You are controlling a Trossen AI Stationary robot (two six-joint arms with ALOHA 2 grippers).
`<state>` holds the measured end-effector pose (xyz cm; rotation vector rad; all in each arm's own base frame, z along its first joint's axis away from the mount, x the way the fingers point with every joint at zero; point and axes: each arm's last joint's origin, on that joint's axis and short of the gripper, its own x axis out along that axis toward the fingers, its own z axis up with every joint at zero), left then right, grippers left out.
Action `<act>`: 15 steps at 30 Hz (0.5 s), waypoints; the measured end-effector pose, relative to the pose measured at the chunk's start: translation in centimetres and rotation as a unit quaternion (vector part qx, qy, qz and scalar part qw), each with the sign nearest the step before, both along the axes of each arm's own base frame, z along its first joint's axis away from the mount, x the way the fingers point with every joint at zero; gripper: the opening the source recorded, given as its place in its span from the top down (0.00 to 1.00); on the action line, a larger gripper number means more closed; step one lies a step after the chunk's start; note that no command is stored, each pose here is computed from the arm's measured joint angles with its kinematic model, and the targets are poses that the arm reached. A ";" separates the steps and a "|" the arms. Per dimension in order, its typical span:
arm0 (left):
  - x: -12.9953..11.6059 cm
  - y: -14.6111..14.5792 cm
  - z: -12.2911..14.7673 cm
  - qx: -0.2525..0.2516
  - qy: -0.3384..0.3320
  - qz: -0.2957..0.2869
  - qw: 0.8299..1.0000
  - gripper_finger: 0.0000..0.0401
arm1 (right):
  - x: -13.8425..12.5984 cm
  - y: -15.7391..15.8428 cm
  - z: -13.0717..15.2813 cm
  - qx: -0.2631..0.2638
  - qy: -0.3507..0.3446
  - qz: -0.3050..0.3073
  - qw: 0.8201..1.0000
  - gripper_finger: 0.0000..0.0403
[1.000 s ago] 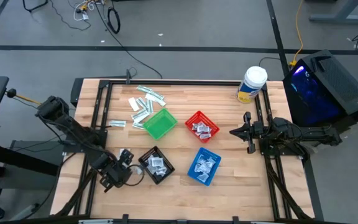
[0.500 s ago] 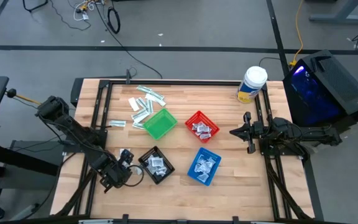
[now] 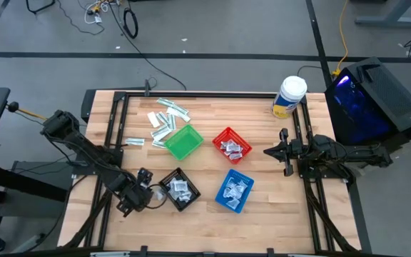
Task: Pick & Place First Aid Supplies
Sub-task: Put the black towelette pack into the black bin
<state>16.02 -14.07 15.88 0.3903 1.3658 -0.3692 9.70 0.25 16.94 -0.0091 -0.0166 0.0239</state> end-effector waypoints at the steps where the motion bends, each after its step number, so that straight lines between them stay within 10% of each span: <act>1: -0.2 0.2 -0.3 0.001 0.008 0.009 1.000 0.07 | 0.0 0.0 0.0 0.000 0.000 0.000 1.000 0.97; 15: -1.0 0.9 -1.2 0.022 0.034 0.024 0.999 0.07 | 0.0 0.0 0.0 0.000 0.000 0.000 1.000 0.97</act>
